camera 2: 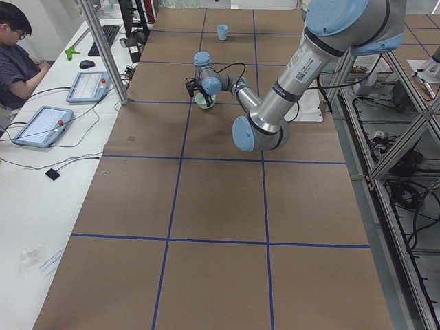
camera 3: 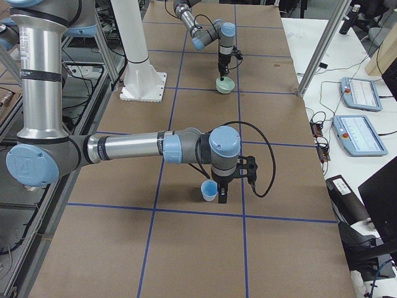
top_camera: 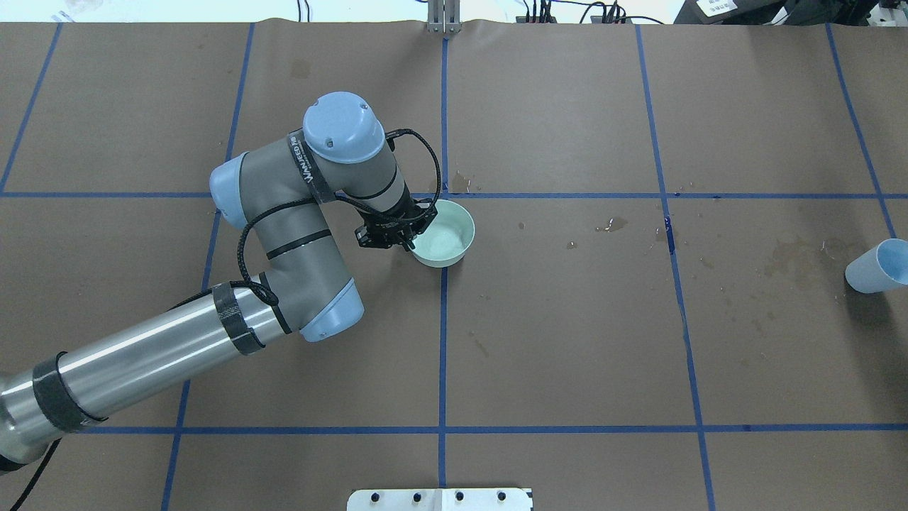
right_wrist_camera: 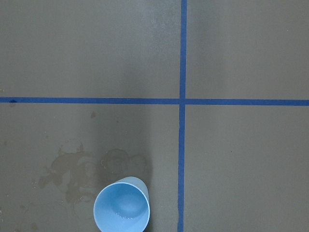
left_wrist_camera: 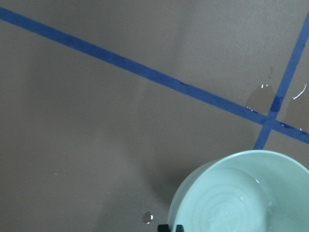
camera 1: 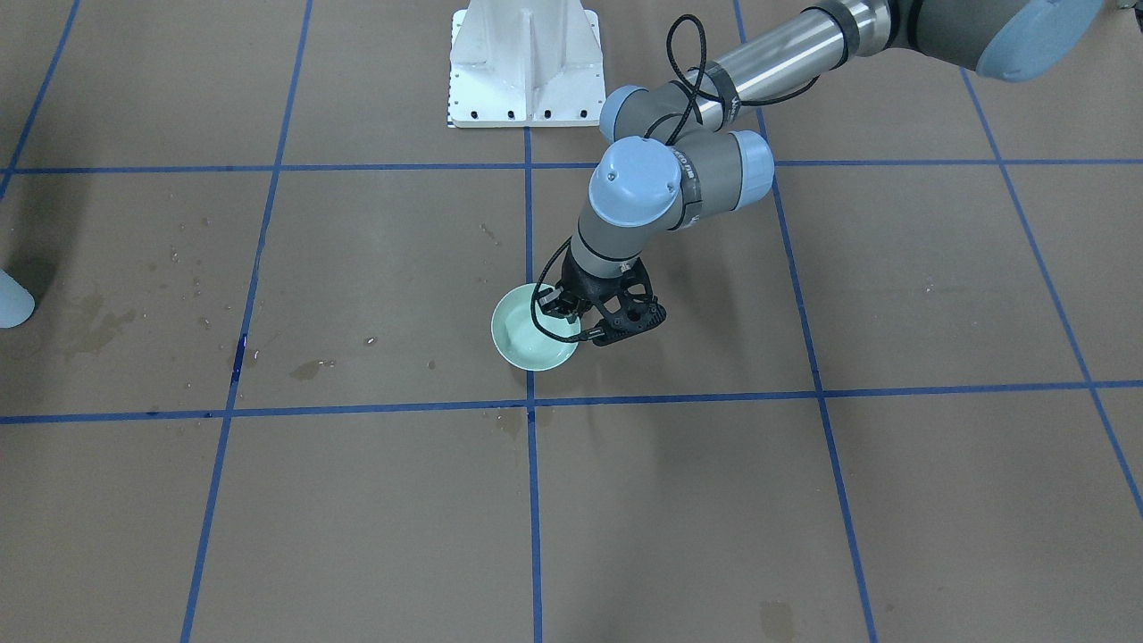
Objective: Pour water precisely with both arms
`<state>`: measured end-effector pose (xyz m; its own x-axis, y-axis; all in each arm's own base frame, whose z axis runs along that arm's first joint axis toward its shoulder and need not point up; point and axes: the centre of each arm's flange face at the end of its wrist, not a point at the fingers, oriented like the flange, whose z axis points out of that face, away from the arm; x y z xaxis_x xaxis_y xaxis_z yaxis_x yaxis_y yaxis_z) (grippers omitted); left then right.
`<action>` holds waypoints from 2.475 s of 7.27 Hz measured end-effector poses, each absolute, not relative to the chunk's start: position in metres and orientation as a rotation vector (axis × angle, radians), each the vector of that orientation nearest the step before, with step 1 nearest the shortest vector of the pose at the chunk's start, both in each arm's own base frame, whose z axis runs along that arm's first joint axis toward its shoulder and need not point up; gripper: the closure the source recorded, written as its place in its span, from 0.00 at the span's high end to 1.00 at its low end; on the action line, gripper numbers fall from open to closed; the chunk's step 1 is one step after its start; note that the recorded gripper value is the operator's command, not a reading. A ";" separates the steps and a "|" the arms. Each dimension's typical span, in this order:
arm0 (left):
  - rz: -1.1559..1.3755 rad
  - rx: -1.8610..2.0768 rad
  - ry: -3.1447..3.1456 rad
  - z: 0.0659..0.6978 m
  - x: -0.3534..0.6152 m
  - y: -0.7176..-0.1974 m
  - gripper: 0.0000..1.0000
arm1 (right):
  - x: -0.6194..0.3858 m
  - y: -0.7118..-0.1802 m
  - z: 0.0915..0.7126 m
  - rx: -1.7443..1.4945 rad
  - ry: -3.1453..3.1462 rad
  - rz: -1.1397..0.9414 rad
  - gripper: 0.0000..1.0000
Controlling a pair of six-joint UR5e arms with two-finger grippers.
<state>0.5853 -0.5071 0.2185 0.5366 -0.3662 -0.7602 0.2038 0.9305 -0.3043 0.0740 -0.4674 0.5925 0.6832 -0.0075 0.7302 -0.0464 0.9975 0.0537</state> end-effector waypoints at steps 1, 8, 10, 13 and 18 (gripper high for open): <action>-0.345 -0.186 0.950 0.218 0.589 -0.505 0.99 | 0.074 -0.467 0.592 0.069 -0.818 0.022 0.99; -0.360 -0.163 0.996 0.157 0.456 -0.559 1.00 | 0.070 -0.452 0.564 0.087 -0.815 0.015 0.99; -0.335 -0.131 0.956 0.158 0.393 -0.572 1.00 | 0.043 -0.413 0.526 0.081 -0.732 0.042 0.99; -0.347 -0.109 0.944 0.174 0.358 -0.567 1.00 | 0.011 -0.352 0.506 0.119 -0.555 0.212 0.99; -0.372 -0.100 0.913 0.195 0.353 -0.565 1.00 | 0.022 -0.294 0.550 0.331 -0.459 0.471 0.99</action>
<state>0.3532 -0.5647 0.1952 0.5526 -0.3563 -0.7534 0.2719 0.9316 -0.2412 0.0225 -0.2935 0.5500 0.7932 0.3568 0.4935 -0.5022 0.8416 0.1988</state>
